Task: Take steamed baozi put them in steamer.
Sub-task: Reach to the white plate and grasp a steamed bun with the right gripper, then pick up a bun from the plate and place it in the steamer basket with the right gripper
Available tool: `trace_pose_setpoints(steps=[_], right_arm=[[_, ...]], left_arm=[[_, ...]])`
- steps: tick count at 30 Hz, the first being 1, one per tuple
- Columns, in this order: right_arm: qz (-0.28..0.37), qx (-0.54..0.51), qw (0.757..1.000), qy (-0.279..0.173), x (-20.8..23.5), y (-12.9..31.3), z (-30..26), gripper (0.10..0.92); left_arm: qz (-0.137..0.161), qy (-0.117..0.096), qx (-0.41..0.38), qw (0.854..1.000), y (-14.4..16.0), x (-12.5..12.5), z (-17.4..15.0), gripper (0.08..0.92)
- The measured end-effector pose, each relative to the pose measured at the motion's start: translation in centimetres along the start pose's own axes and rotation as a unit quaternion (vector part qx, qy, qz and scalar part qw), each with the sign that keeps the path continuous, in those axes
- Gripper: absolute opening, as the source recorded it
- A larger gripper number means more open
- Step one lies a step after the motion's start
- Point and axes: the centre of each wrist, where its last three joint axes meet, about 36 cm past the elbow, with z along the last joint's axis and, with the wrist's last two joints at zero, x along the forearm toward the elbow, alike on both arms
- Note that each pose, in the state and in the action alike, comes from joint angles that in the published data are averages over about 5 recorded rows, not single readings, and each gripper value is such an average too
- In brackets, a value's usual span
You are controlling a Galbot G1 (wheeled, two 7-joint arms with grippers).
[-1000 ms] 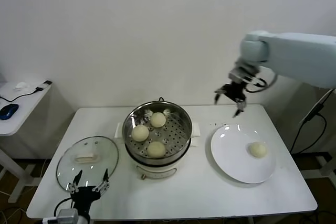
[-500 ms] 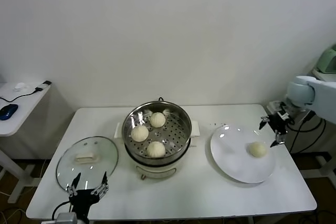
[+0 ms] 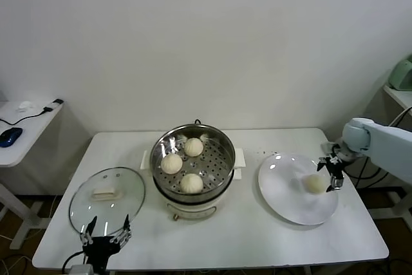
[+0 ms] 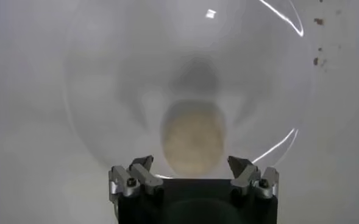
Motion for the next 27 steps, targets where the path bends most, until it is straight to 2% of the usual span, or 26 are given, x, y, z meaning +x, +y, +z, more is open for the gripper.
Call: trace_pose_setpoints(steps=[10, 18, 23, 27], right_arm=[[0.004, -0.002, 1.0, -0.002, -1.8, -0.3, -0.8, 0.82], [-0.002, 0.0, 1.0, -0.005, -1.9, -0.3, -1.1, 0.685], [-0.001, -0.001, 1.0, -0.013, -0.5, -0.7, -1.4, 0.671], [0.009, 0.0, 1.0, -0.026, 2.4, -1.7, -2.3, 0.67]], left_arm=[[0.001, 0.001, -0.001, 1.0, -0.2, -0.1, 0.2, 0.823], [0.002, 0.003, 0.0, 1.0, -0.3, -0.2, 0.1, 0.823], [0.003, 0.001, 0.0, 1.0, -0.4, -0.2, 0.0, 0.823], [0.003, -0.001, 0.001, 1.0, -0.4, -0.2, -0.3, 0.823]])
